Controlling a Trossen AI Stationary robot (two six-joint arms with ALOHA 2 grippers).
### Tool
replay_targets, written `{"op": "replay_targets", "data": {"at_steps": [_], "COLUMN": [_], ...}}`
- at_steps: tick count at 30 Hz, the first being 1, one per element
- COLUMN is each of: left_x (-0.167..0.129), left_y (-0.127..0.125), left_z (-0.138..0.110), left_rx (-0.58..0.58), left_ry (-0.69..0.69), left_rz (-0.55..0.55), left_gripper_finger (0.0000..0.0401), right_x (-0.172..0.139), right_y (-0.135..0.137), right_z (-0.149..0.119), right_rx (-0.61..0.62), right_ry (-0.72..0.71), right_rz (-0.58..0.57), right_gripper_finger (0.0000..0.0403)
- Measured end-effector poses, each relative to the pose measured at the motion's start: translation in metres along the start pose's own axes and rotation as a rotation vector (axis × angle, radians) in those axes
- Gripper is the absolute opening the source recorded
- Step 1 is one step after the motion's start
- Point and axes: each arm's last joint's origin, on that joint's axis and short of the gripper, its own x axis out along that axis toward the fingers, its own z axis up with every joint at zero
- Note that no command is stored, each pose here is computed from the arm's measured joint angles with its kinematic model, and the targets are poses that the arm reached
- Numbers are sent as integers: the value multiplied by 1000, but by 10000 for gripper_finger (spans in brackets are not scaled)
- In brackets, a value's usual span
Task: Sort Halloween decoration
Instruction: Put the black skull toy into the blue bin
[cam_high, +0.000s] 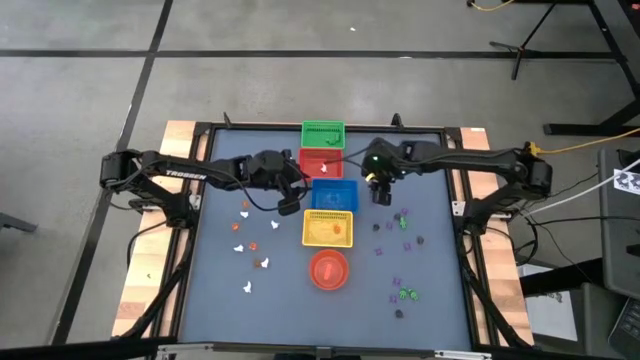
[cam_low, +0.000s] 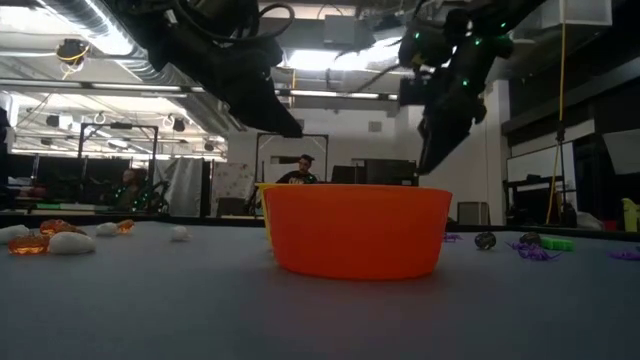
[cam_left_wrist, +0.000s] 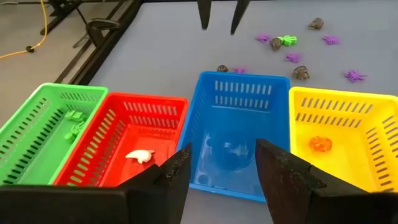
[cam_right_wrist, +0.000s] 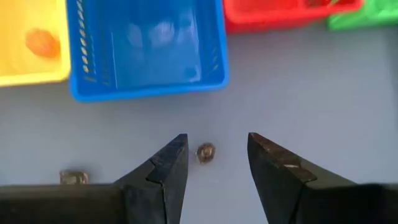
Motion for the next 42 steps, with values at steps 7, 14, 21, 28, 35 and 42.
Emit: {"op": "replay_targets", "data": {"at_steps": [7,14,21,28,35,42], "left_x": [0,0,0,0,0,0], "left_y": [-2,-2,-2,-2,-2,-2], "left_z": [0,0,0,0,0,0], "left_rx": [4,3,3,3,3,3], "left_ry": [0,0,1,1,1,1], "left_rz": [-6,-6,-6,-6,-6,-6], "left_gripper_finger": [161,161,161,160,160,160], "right_x": [21,37,50,64,70,76], "right_y": [-1,-2,-1,2,1,4], "right_z": [-2,-3,-9,-24,-27,-38], "right_rx": [2,-29,-32,-43,-44,-41], "right_ry": [80,129,127,118,84,101], "right_rz": [-3,6,5,-12,-69,-66], "right_gripper_finger": [166,166,166,166,166,166]}}
